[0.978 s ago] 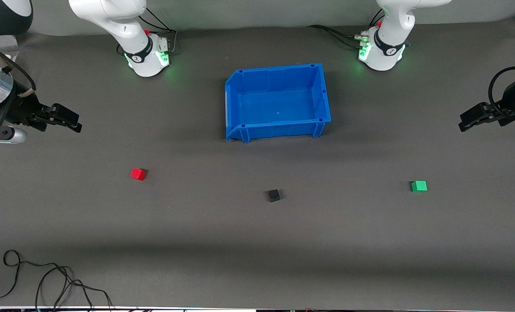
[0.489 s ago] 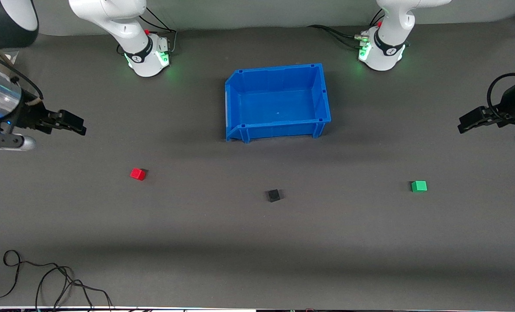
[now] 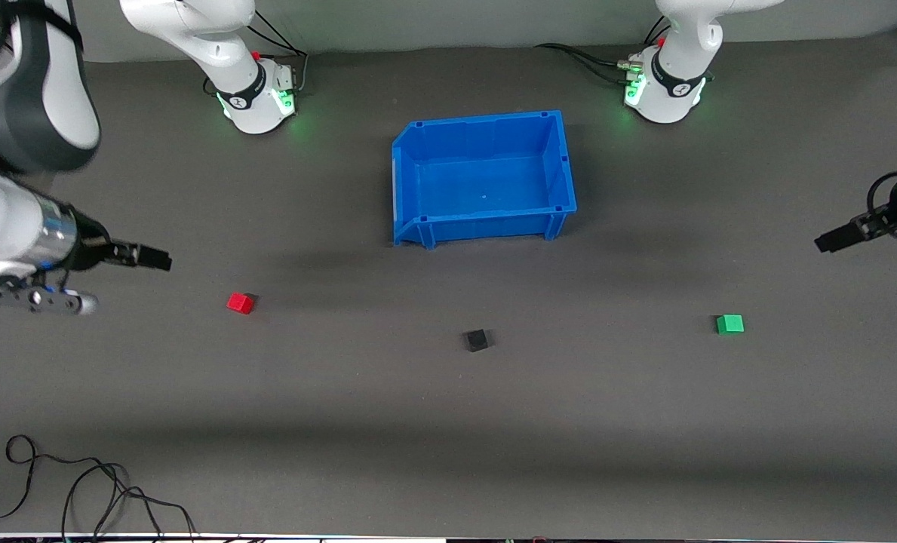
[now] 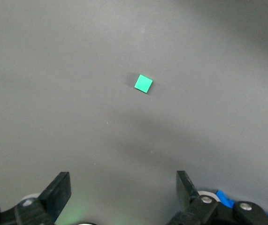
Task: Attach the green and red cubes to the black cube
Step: 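Lower the right gripper to the red cube while the left gripper reaches the green cube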
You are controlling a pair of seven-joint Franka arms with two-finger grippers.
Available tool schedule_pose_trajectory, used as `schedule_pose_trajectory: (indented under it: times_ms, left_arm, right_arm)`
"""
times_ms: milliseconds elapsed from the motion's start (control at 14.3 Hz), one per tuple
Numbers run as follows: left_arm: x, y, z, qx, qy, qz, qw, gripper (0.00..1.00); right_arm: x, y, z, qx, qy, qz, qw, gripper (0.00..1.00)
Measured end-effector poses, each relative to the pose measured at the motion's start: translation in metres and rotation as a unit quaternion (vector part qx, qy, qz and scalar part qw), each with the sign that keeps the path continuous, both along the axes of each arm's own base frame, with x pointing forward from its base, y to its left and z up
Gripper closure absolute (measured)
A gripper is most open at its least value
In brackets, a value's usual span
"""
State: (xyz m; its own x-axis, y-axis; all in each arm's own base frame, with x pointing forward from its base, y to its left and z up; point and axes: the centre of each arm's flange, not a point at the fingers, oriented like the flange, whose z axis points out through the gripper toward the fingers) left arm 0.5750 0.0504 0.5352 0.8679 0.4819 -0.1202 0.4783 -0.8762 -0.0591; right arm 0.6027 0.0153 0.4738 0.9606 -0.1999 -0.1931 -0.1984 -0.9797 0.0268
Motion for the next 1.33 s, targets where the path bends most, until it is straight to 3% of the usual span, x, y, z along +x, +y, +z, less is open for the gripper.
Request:
schedule_pose_trajectory:
  times_ms: [279, 489, 699, 978, 1118, 1328]
  left_arm:
    - [0.014, 0.025, -0.039, 0.013, 0.014, 0.12, 0.993, 0.0]
    - [0.025, 0.043, -0.07, 0.024, 0.005, 0.218, 0.976, 0.0]
    - [0.045, 0.04, -0.117, 0.036, -0.002, 0.32, 0.947, 0.0]
    - [0.074, 0.015, -0.21, 0.051, -0.006, 0.454, 0.889, 0.04]
    - [0.082, 0.008, -0.252, 0.052, -0.01, 0.485, 0.873, 0.02]
    - [0.089, 0.013, -0.287, 0.048, -0.024, 0.512, 0.857, 0.02]
  right_arm:
    - [0.019, -0.004, -0.072, -0.004, -0.002, -0.017, 1.0, 0.0]
    - [0.022, -0.003, -0.136, -0.007, -0.006, -0.034, 0.999, 0.0]
    - [0.014, 0.005, -0.197, -0.009, -0.027, -0.045, 0.999, 0.0]
    - [-0.005, 0.008, -0.253, -0.009, -0.045, -0.045, 0.998, 0.0]
    - [-0.015, 0.007, -0.272, -0.009, -0.05, -0.046, 0.998, 0.0]
    - [-0.022, 0.006, -0.283, -0.01, -0.049, -0.046, 0.998, 0.0]
